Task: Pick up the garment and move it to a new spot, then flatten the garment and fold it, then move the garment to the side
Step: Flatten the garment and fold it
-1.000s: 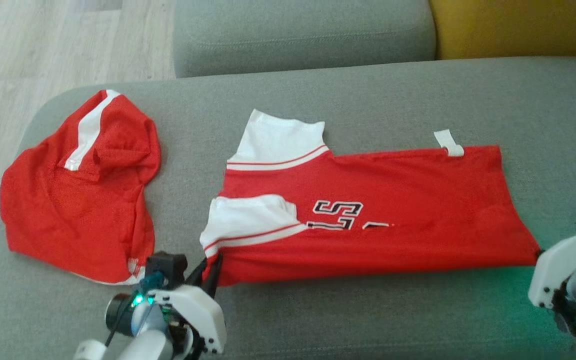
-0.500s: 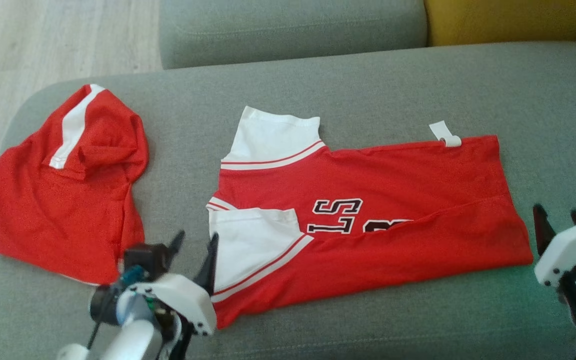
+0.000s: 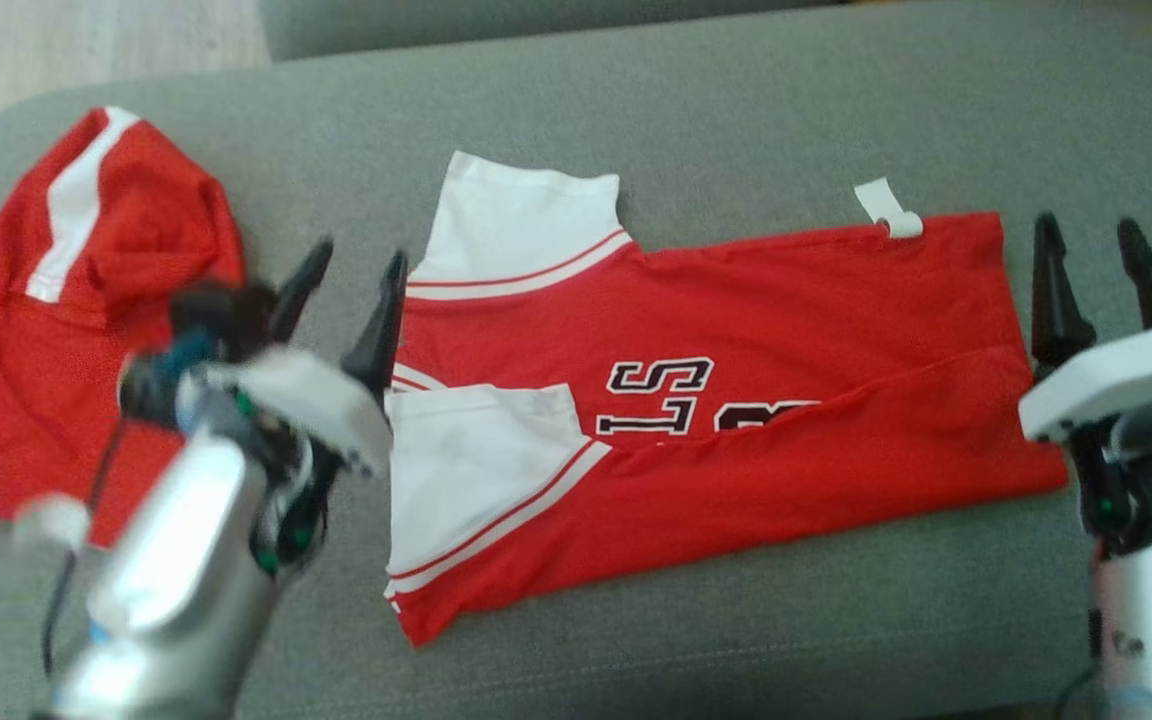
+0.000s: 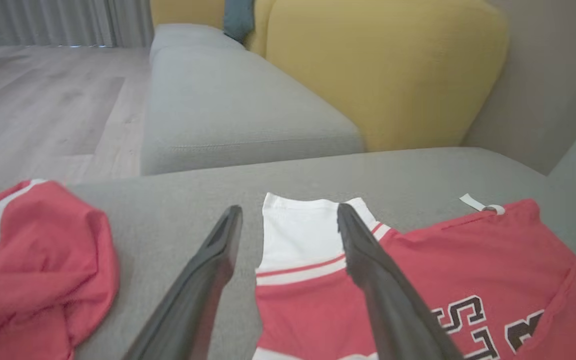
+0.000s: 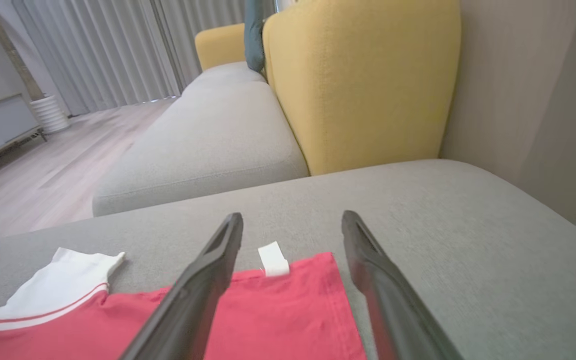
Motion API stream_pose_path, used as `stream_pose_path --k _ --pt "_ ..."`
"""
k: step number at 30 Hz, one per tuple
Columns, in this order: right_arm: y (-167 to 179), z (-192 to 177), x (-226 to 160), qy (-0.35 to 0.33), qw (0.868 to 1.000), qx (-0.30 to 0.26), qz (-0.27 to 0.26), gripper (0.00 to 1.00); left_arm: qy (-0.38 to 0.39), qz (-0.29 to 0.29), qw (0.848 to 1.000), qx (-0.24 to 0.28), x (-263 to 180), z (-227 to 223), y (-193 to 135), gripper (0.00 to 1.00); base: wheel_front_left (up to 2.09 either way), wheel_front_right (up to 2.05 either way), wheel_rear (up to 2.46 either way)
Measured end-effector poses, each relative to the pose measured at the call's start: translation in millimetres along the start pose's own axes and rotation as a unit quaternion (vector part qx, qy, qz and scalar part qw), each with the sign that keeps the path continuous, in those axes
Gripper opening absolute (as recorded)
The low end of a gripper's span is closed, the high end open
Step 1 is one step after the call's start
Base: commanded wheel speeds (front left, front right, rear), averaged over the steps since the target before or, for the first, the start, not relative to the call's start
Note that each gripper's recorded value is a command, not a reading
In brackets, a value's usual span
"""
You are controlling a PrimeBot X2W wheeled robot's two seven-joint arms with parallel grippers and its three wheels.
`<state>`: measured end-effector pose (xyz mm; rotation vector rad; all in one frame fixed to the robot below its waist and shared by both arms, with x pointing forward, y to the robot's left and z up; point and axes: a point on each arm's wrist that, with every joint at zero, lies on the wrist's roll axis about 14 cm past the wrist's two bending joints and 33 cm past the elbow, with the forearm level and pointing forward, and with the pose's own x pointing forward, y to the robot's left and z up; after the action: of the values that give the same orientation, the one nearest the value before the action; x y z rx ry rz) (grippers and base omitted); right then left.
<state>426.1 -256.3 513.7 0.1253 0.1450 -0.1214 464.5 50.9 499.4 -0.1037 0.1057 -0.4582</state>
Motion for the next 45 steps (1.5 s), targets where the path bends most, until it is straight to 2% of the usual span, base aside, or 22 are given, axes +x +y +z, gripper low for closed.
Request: stream_pose_path --k 3,8,12,17,23,26,32,40,45 --pt "3.3 2.9 8.2 -0.006 1.000 -0.003 0.003 1.00 0.015 -0.023 1.000 0.001 17.4 4.6 -0.6 1.00 0.00 0.00 0.00" --pt "9.9 5.6 27.3 -0.010 1.000 -0.013 0.009 1.00 0.101 -0.065 0.993 0.007 52.3 -6.8 2.0 1.00 0.00 0.00 0.00" --pt "11.3 9.2 40.2 -0.017 1.000 -0.022 0.010 1.00 0.165 -0.060 0.984 -0.021 73.3 -17.2 17.9 1.00 0.00 0.00 0.00" --pt "11.5 12.0 51.9 -0.025 0.999 -0.029 0.011 1.00 0.218 -0.050 0.975 -0.004 91.0 -32.1 41.4 1.00 0.00 0.00 0.00" --pt "9.7 5.6 61.0 -0.020 0.999 -0.038 0.009 1.00 0.280 -0.070 0.958 0.006 100.6 -70.7 39.9 1.00 0.00 0.00 0.00" --pt "8.7 3.6 65.6 -0.019 0.999 -0.044 0.009 1.00 0.290 -0.072 0.954 0.014 108.9 -82.4 43.9 1.00 0.00 0.00 0.00" --pt "8.0 7.3 74.4 -0.029 0.998 -0.048 0.012 1.00 0.273 -0.080 0.958 0.028 140.2 -86.1 51.2 1.00 0.00 0.00 0.00" --pt "-4.7 -0.5 75.6 -0.023 0.998 -0.056 -0.002 1.00 0.291 -0.108 0.950 0.021 155.2 -120.9 36.5 1.00 0.00 0.00 0.00" --pt "-8.1 -0.6 74.4 -0.023 0.998 -0.055 -0.005 1.00 0.287 -0.110 0.951 0.029 164.4 -118.3 37.0 1.00 0.00 0.00 0.00"
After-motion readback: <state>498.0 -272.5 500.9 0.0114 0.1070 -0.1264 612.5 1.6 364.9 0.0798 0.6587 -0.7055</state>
